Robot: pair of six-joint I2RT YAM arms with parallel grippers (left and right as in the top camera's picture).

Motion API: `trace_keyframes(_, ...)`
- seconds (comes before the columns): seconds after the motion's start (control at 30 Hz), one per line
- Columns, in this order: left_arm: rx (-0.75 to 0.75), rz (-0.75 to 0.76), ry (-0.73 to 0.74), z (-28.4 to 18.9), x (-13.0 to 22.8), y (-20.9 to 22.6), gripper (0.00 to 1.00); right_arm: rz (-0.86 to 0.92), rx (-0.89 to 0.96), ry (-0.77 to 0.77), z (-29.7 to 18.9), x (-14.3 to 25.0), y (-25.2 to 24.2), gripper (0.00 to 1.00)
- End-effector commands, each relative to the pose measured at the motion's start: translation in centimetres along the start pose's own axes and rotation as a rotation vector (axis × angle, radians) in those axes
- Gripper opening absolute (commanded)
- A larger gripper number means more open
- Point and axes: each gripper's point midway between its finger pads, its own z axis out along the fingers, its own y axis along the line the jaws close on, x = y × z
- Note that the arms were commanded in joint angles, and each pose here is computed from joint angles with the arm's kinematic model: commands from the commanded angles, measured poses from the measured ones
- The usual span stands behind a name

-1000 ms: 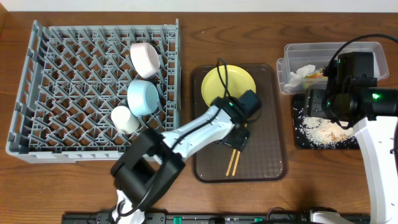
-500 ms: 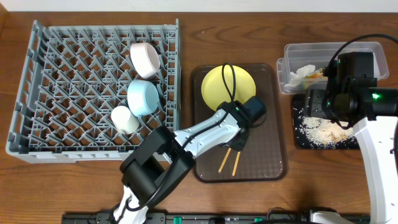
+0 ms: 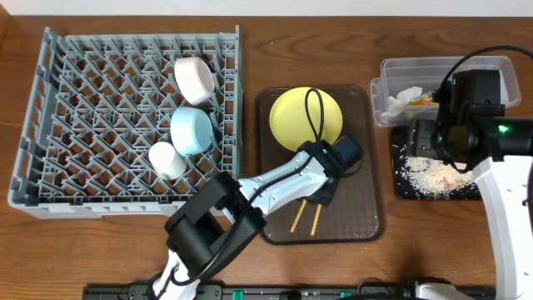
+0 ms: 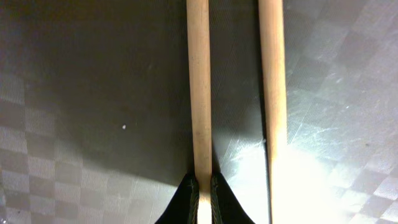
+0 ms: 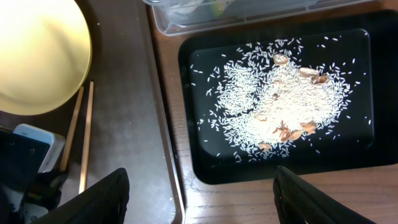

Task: Sort waste into correct bins and load items into the dishwasher rack
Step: 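Grasp one wooden chopstick with the left gripper and lift it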

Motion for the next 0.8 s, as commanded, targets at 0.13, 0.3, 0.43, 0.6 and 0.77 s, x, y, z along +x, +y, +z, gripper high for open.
trace_keyframes(0.13,-0.043,0.003,0.039,-0.4,1.2,1.2,0.06,-0.006,0.001,-0.02,-0.5,-0.5,-0.2,0.72)
trace_keyframes(0.3,-0.014,0.042,-0.019,-4.5,1.1,1.4,0.06,-0.006,0.002,-0.017,-0.5,-0.4,-0.2,0.72)
trace_keyframes(0.43,0.004,0.089,-0.067,-8.2,1.5,2.0,0.06,-0.005,0.002,-0.017,-0.5,-0.4,-0.2,0.72)
trace_keyframes(0.6,-0.072,0.026,-0.203,-12.6,0.2,5.9,0.06,-0.005,0.001,-0.016,-0.5,-0.4,-0.2,0.72)
trace_keyframes(0.77,-0.185,-0.126,-0.337,-15.8,-2.0,12.3,0.06,-0.005,0.001,-0.016,-0.5,-0.4,-0.2,0.72)
